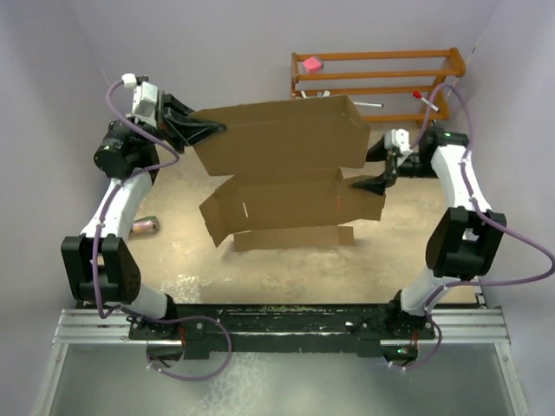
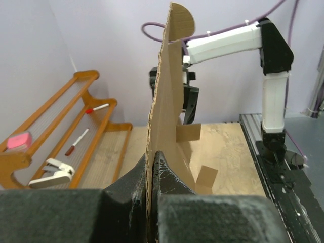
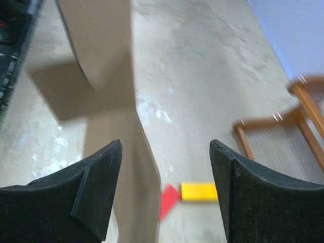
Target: Fold the paper box
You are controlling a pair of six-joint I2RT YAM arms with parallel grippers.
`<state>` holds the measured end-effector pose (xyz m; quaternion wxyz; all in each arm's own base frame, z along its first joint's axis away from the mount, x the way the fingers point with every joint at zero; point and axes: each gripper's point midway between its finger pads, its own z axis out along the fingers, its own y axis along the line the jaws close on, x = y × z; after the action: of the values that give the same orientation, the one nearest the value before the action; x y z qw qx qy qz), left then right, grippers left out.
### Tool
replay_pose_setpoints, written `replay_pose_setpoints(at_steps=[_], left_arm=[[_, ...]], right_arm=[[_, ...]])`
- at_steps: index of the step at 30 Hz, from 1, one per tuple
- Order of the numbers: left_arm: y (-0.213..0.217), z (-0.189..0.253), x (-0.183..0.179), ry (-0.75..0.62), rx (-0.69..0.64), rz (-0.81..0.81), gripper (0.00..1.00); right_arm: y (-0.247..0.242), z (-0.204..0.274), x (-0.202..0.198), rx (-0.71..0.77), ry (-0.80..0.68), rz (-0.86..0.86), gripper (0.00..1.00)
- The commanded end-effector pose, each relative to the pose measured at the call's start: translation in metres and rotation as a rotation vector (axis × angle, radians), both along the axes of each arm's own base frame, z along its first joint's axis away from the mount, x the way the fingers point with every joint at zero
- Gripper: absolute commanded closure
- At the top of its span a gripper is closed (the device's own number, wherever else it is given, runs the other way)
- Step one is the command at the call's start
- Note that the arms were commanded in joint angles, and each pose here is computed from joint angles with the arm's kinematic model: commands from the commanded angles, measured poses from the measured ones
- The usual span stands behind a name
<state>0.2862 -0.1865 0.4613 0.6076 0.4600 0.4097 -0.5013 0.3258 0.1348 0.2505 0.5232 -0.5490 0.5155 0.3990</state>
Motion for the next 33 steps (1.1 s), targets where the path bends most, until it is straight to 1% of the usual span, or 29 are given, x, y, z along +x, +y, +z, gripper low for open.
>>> replay_pose_setpoints(at_steps=[1, 3, 5, 7, 8, 9, 10, 11, 12, 14, 17, 21, 24, 25, 26, 30, 33], left_arm=[[0.021, 0.026, -0.002, -0.115, -0.140, 0.091, 0.96], [0.027, 0.026, 0.002, -0.090, -0.162, 0.113, 0.96], [0.033, 0.025, 0.006, -0.047, -0.173, 0.132, 0.96], [0.038, 0.022, 0.009, -0.006, -0.175, 0.152, 0.96], [0.040, 0.020, 0.010, 0.018, -0.175, 0.164, 0.96], [0.042, 0.018, 0.011, 0.035, -0.175, 0.176, 0.96], [0.044, 0.015, 0.013, 0.057, -0.174, 0.189, 0.96], [0.046, 0.013, 0.014, 0.069, -0.169, 0.202, 0.96], [0.046, 0.011, 0.013, 0.078, -0.168, 0.215, 0.96], [0.048, 0.006, 0.013, 0.100, -0.163, 0.244, 0.96], [0.050, -0.001, 0.013, 0.123, -0.155, 0.279, 0.96], [0.051, -0.007, 0.012, 0.123, -0.143, 0.326, 0.96], [0.052, -0.011, 0.012, 0.130, -0.135, 0.346, 0.96], [0.052, -0.011, 0.011, 0.125, -0.134, 0.348, 0.96], [0.052, -0.012, 0.012, 0.131, -0.133, 0.352, 0.96], [0.053, -0.017, 0.015, 0.145, -0.129, 0.365, 0.96], [0.054, -0.021, 0.019, 0.160, -0.130, 0.369, 0.96]], right_arm=[[-0.060, 0.006, 0.013, -0.083, -0.002, -0.171, 0.24], [-0.077, 0.009, 0.015, -0.131, -0.001, -0.224, 0.22], [-0.094, 0.019, 0.024, -0.180, -0.008, -0.314, 0.20], [-0.114, 0.033, 0.038, -0.254, -0.030, -0.478, 0.20], [-0.123, 0.046, 0.046, -0.281, -0.100, -0.560, 0.20], [-0.133, 0.064, 0.057, -0.328, -0.268, -0.617, 0.20], [-0.141, 0.080, 0.060, -0.361, -0.381, -0.665, 0.20], [-0.144, 0.090, 0.058, -0.379, -0.427, -0.693, 0.20], [-0.142, 0.094, 0.055, -0.376, -0.437, -0.689, 0.20], [-0.140, 0.085, 0.050, -0.373, -0.375, -0.679, 0.20], [-0.144, 0.046, 0.047, -0.397, -0.267, -0.688, 0.20], [-0.135, 0.009, 0.047, -0.363, -0.250, -0.647, 0.20], [-0.126, -0.022, 0.056, -0.395, -0.224, -0.628, 0.20], [-0.105, -0.037, 0.045, -0.189, 0.233, -0.759, 0.76], [-0.096, -0.049, 0.046, -0.180, 0.292, -0.763, 0.94], [-0.074, -0.081, 0.064, -0.205, 0.347, -0.752, 0.97], [-0.054, -0.102, 0.066, -0.251, 0.389, -0.705, 0.98]])
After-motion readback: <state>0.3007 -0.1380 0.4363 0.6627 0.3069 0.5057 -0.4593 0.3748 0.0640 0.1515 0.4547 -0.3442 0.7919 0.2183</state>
